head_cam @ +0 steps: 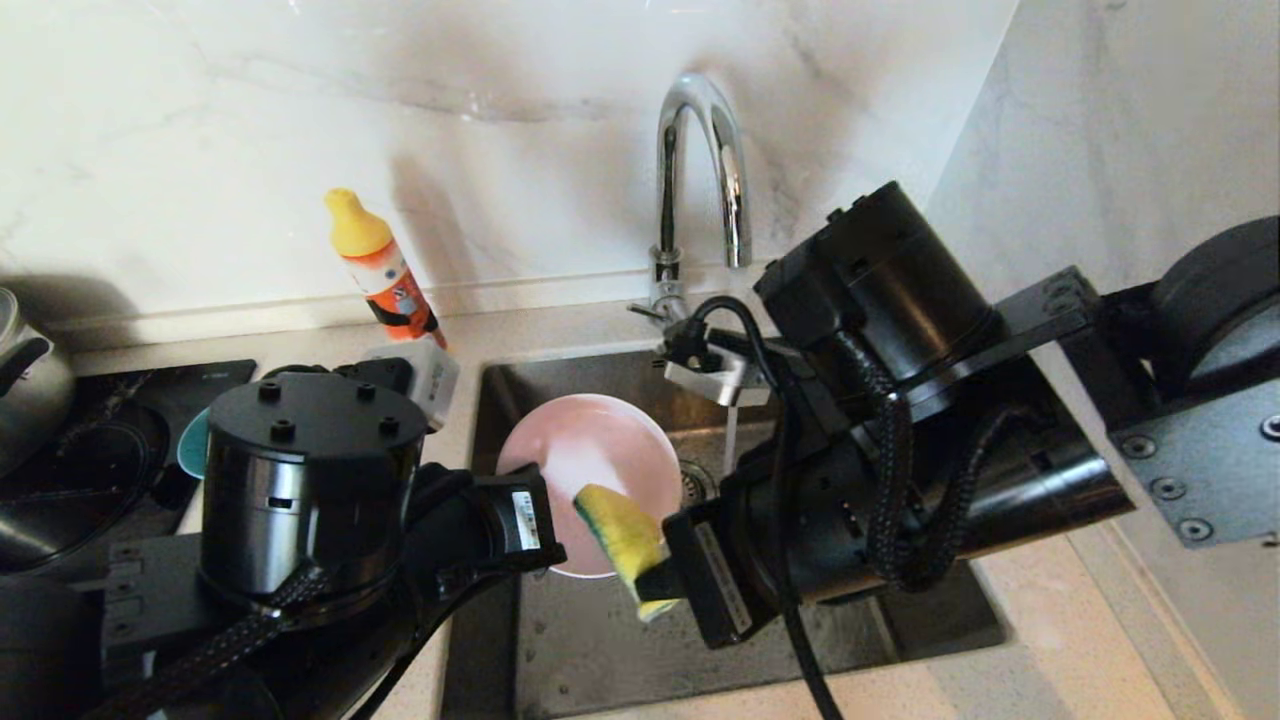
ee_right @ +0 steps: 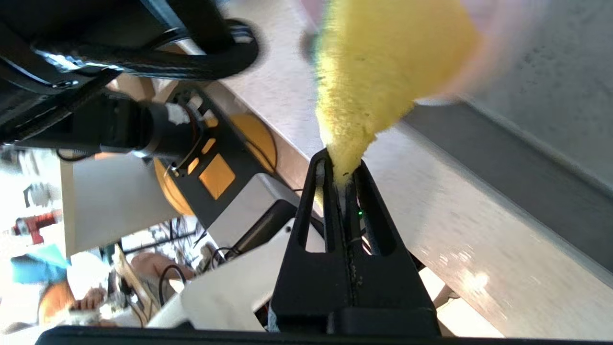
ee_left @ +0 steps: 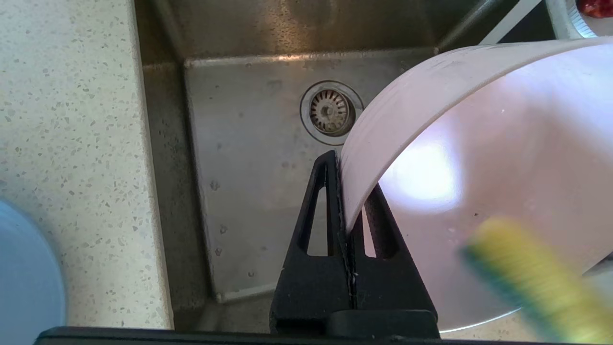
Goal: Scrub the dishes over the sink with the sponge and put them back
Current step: Wipe the bowl
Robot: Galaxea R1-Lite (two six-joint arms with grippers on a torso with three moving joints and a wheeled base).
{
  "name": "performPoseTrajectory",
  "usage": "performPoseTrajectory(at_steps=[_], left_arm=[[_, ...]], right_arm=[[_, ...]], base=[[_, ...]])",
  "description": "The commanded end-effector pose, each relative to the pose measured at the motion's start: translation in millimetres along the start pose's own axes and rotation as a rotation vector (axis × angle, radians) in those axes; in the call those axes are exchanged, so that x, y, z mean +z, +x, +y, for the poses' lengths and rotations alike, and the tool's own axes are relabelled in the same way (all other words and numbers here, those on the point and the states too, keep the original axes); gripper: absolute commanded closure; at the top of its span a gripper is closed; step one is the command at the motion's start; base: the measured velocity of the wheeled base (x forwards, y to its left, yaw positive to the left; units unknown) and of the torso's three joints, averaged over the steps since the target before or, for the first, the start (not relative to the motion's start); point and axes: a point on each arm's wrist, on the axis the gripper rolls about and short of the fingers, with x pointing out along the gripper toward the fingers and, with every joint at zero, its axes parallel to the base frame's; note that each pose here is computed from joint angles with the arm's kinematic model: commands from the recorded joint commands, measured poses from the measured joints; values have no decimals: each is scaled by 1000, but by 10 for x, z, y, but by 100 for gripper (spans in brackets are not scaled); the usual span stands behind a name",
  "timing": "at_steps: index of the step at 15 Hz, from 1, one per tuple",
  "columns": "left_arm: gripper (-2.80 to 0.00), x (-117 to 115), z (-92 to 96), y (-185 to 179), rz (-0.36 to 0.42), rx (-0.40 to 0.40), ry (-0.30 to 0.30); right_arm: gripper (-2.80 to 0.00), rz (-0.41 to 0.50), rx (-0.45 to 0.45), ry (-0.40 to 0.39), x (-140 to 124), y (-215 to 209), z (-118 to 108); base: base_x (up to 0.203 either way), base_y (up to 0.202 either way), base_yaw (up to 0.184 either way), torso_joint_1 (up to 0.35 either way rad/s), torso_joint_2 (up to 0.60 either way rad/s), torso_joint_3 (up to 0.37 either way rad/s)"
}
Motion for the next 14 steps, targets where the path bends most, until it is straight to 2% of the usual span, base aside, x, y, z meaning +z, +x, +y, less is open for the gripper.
performPoseTrajectory(at_steps=[1,3,6,11,14], left_arm=[[0,10,-9,12,-4,2,-3],[0,31,-12,10,-10,0,-7],[0,6,-10,16,-1,-1,-4],[0,30,-18,12,-8,-4,-10],[0,29,-9,1,-10,-1,-12]], right_arm=[[0,33,10,-9,-24,197,47],[0,25,16,-13,-3,204,72],[0,-49,4,-10,105,36,85],[0,-191,-53,41,260,-488,-147],[0,-215,-90,79,263,-627,-307]], base=[[0,0,0,0,0,0],[0,0,0,0,0,0],[0,0,0,0,0,0],[0,0,0,0,0,0],[0,0,0,0,0,0]])
